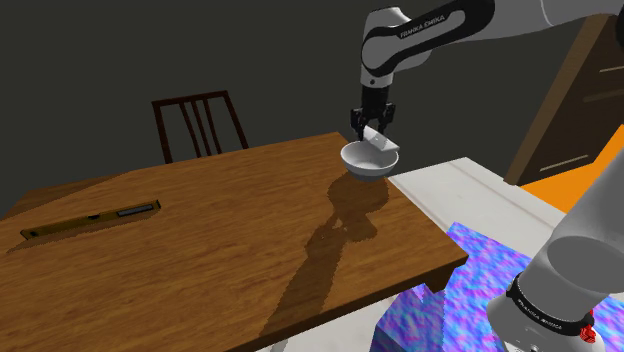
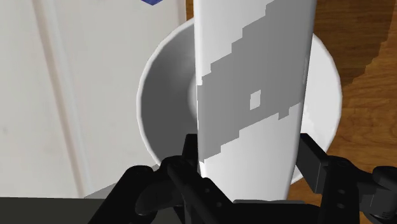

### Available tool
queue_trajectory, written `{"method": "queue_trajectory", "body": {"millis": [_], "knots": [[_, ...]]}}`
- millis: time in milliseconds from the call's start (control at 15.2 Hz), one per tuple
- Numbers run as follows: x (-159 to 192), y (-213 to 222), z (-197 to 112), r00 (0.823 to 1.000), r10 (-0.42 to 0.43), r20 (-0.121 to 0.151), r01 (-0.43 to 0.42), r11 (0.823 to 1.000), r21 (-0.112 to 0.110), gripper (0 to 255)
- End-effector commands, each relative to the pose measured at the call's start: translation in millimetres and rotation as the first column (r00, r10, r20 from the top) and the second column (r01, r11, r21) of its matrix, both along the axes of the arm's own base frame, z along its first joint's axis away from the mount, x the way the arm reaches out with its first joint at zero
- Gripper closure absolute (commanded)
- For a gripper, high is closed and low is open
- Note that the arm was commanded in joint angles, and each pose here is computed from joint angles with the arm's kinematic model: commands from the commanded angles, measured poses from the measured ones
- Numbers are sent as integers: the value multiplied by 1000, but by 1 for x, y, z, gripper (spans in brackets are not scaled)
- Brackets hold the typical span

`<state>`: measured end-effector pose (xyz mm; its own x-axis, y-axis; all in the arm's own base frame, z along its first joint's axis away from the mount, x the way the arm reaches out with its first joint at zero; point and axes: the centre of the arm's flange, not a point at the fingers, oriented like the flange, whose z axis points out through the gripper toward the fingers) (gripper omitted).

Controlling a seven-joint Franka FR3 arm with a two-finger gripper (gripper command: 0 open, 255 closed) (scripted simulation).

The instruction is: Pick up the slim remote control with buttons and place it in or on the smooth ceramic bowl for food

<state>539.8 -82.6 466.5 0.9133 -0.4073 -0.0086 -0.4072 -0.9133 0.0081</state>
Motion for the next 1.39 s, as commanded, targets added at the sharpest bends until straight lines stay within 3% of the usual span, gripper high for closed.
{"method": "queue_trajectory", "body": {"millis": [0, 594, 1056, 1122, 1320], "knots": [[1, -2, -9, 1000, 0, 1, 0, 1000, 0, 255], [1, -2, -55, 1000, 0, 1, 0, 1000, 0, 255], [1, -2, -55, 1000, 0, 1, 0, 1000, 0, 255], [1, -2, -55, 1000, 0, 1, 0, 1000, 0, 0], [1, -2, -55, 1000, 0, 1, 0, 1000, 0, 0]]}}
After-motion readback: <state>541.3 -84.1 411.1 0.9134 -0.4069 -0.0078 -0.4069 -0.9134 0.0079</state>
